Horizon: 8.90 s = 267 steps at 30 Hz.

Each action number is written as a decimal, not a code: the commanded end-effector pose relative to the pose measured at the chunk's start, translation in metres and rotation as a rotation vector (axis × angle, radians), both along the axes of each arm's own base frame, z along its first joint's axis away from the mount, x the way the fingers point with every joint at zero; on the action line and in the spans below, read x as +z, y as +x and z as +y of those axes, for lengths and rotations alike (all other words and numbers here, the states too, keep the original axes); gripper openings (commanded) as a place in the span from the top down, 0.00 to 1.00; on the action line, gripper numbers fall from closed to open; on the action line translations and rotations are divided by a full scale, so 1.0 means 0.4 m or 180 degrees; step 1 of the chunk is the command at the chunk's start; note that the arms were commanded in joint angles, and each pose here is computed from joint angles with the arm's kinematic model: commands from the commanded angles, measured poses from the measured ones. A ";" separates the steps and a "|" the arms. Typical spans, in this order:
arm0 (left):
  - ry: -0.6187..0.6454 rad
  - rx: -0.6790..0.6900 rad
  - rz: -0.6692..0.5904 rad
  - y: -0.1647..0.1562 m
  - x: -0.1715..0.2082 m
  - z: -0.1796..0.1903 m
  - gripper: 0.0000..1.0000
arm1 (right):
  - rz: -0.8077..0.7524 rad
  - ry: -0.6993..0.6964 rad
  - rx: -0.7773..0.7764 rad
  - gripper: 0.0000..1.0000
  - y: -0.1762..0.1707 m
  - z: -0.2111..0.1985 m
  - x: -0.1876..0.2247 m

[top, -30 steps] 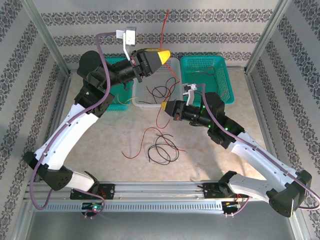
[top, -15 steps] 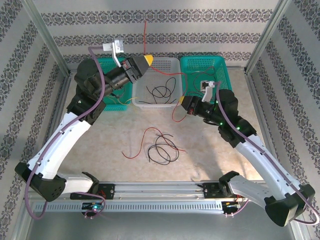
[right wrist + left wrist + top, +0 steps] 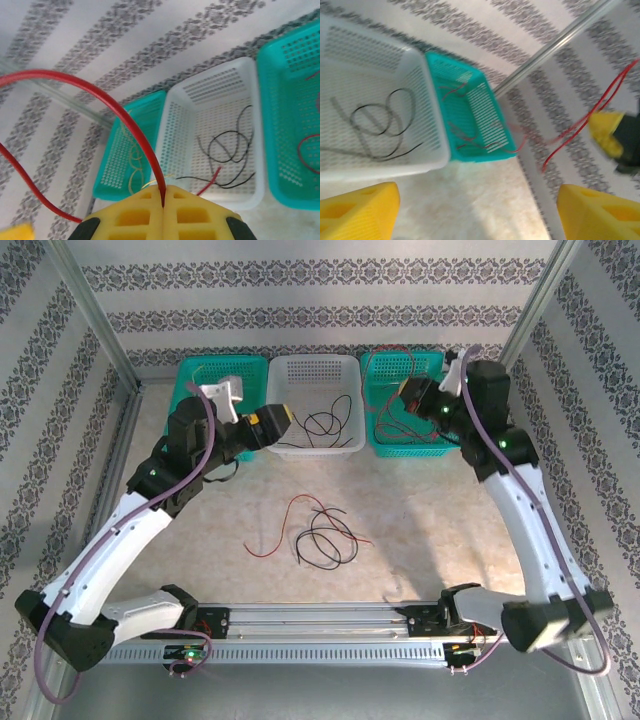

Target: Untangle the cables

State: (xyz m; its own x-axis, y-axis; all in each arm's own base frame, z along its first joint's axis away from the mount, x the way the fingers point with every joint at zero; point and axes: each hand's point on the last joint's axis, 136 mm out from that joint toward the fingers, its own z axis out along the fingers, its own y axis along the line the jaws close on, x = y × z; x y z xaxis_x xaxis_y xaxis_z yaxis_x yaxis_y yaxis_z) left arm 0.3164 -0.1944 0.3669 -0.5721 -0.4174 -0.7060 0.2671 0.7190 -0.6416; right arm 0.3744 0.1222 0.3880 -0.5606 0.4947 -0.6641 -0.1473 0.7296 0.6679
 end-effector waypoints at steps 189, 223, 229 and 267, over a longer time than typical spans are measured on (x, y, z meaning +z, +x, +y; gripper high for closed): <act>0.1208 -0.0664 0.0642 -0.125 -0.205 -0.039 0.30 | 0.1169 -0.0225 -0.0460 0.95 0.361 -0.180 -0.242; 0.1992 -0.1060 0.2070 -0.224 -0.778 -0.113 0.63 | 0.1888 -0.0838 0.0732 0.62 -0.287 0.163 -0.620; 0.2119 -0.1161 0.2149 -0.219 -0.827 -0.140 0.64 | 0.1814 -0.0822 0.0722 0.62 -0.301 0.153 -0.597; 0.1333 -0.1372 -0.0202 -0.169 -0.030 -0.196 1.00 | 0.0368 -0.0170 0.1474 0.47 -0.239 0.278 -0.163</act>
State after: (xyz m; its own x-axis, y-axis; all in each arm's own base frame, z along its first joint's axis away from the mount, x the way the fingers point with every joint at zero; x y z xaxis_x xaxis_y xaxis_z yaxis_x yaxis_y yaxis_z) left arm 0.2517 -0.2892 0.3522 -0.5897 0.1662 -0.7903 0.6212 0.7186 -0.3125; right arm 0.2795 0.2326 0.3053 -0.8055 0.1415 -0.5754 -0.3543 0.6633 0.6592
